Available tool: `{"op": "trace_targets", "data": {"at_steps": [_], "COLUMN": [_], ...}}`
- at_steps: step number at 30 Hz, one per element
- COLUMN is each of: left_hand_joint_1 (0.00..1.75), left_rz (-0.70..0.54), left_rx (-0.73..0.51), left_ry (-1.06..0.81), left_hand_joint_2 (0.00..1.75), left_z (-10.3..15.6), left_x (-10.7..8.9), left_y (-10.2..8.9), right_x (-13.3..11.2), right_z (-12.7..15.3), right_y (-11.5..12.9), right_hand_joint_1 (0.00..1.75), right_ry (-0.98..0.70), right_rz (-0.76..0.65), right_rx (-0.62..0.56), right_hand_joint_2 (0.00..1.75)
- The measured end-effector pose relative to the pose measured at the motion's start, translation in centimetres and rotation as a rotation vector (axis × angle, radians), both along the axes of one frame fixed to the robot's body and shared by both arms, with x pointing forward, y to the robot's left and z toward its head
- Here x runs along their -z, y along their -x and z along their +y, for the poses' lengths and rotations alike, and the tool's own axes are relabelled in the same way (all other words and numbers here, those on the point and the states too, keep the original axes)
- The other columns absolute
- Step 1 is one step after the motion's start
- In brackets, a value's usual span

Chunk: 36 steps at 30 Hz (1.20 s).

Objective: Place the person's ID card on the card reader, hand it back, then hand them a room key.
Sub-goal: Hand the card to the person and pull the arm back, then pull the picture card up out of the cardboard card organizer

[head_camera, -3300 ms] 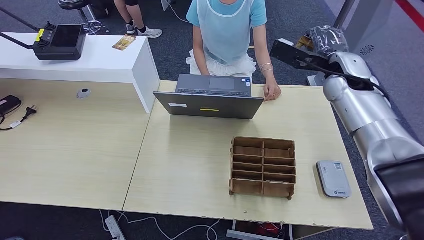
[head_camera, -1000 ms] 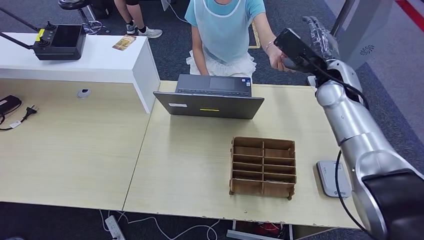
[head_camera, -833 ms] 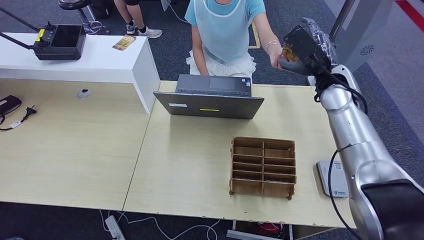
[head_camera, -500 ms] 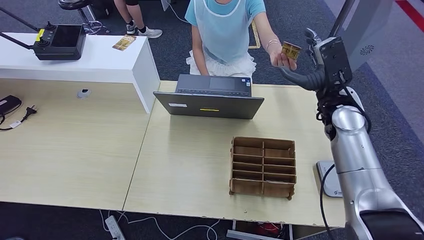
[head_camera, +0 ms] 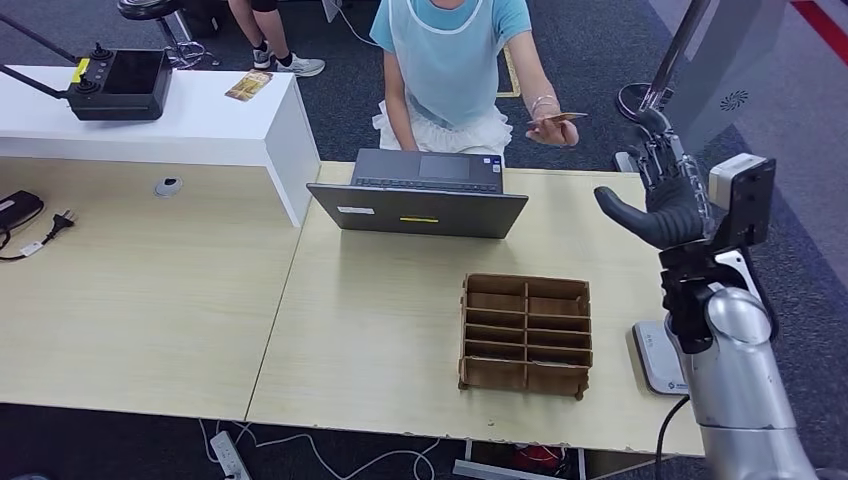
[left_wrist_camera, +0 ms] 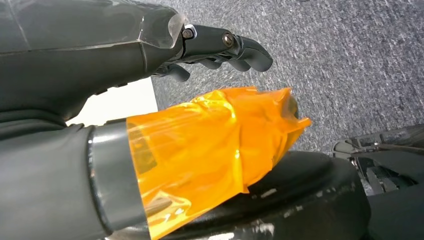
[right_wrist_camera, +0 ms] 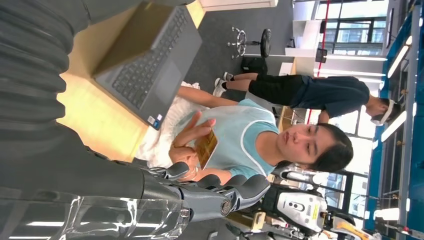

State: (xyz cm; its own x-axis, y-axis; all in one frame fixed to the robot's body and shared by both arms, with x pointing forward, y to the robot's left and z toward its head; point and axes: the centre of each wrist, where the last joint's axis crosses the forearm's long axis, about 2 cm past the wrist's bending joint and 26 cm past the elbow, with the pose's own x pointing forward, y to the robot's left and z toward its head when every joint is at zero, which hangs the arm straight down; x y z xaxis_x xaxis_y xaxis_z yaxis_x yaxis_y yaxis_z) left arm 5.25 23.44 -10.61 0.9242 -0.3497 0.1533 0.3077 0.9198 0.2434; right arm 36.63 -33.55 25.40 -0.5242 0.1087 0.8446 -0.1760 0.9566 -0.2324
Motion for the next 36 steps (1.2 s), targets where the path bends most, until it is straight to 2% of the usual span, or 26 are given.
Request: {"op": "trace_targets", "data": {"at_steps": [1,9,14,25,30,36], "left_hand_joint_1": [0.0,0.0,0.0,0.0,0.0,0.0], "left_rz": [0.001,0.011,0.014,0.01,0.013,0.013], "left_rx": [-0.005,-0.029,-0.037,-0.071,-0.082,-0.096], "left_ry": [-0.001,0.002,0.001,0.006,0.007,0.011], "left_hand_joint_2": [0.0,0.0,0.0,0.0,0.0,0.0], "left_z": [0.0,0.1,0.2,0.4,0.4,0.1], "left_x": [0.0,0.1,0.1,0.1,0.1,0.1], "left_y": [0.0,0.5,0.7,0.8,0.9,0.9], "right_x": [0.5,3.8,4.8,5.9,6.3,7.1], "right_z": [-0.2,-1.1,-1.4,-2.5,-2.3,-1.1], "right_y": [0.6,7.0,10.3,15.2,16.6,17.9], "right_hand_joint_1": [0.0,0.0,0.0,0.0,0.0,0.0], "right_ry": [0.002,0.039,0.075,0.264,0.376,0.391], "right_rz": [-0.001,-0.037,-0.059,-0.091,-0.107,-0.1], "right_rx": [-0.001,0.008,0.033,0.145,0.208,0.213], "right_hand_joint_2": [0.0,0.0,0.0,0.0,0.0,0.0]}}
